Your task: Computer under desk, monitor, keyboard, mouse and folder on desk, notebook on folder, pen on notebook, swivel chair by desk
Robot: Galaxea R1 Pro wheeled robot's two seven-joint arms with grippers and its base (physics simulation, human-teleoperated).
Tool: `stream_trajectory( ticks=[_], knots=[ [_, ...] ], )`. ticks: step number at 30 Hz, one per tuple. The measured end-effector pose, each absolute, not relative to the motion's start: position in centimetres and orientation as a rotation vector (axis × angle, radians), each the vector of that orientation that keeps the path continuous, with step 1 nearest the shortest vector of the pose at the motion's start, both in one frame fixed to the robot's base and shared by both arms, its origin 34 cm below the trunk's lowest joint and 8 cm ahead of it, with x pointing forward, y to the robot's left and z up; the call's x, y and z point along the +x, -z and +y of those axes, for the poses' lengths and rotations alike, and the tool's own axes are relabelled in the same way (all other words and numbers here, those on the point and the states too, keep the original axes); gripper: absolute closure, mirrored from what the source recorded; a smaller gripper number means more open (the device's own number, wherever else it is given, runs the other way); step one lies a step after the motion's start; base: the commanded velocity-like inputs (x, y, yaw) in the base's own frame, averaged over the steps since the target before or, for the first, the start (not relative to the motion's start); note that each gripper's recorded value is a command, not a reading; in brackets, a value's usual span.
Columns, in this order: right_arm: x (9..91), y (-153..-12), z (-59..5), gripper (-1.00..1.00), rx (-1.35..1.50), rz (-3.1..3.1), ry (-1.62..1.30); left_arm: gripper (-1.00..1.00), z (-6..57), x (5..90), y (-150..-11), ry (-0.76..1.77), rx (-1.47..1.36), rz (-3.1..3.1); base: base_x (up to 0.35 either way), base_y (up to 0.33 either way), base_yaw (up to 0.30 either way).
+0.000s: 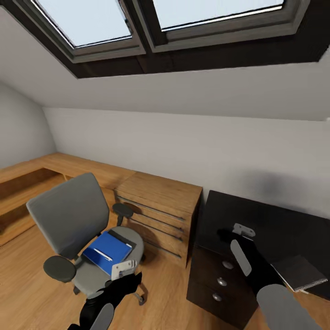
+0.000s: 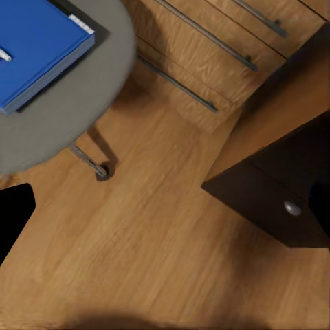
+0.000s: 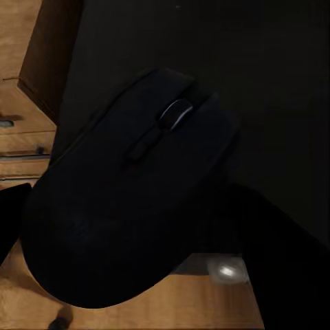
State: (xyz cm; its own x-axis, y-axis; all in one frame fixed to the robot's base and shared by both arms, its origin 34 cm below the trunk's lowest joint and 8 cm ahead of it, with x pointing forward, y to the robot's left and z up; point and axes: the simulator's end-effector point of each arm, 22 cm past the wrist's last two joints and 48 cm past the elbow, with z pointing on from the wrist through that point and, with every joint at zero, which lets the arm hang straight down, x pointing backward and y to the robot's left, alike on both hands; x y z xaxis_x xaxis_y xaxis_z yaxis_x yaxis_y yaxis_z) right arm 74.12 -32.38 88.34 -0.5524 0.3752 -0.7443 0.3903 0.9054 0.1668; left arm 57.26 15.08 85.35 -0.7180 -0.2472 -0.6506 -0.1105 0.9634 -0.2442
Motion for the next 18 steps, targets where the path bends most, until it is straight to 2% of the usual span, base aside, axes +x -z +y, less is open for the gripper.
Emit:
stream_trajectory(
  ticks=[5, 7, 14, 18],
  knots=[
    [73.9, -90.5, -32.6, 1.00, 0.548, 2.171, 0.005, -1.00, 14.4, 56.6, -85.6, 0.215, -0.224, 2.388, -0.291, -0.223, 0.000],
    [73.5, -90.8, -34.2, 1.00, 0.612, 2.154, 0.005, -1.00, 14.1, 55.5, -85.4, 0.124, -0.194, 2.411, -0.243, -0.254, -0.107],
    [73.2, -91.5, -34.5, 1.00, 0.629, 2.150, 0.002, -1.00, 14.0, 55.0, -85.9, 0.112, -0.191, 2.419, -0.236, -0.252, -0.191],
    [73.1, -91.8, -34.6, 1.00, 0.631, 2.150, 0.003, -1.00, 14.1, 54.8, -86.1, 0.109, -0.194, 2.425, -0.122, -0.124, -0.027]
  ],
)
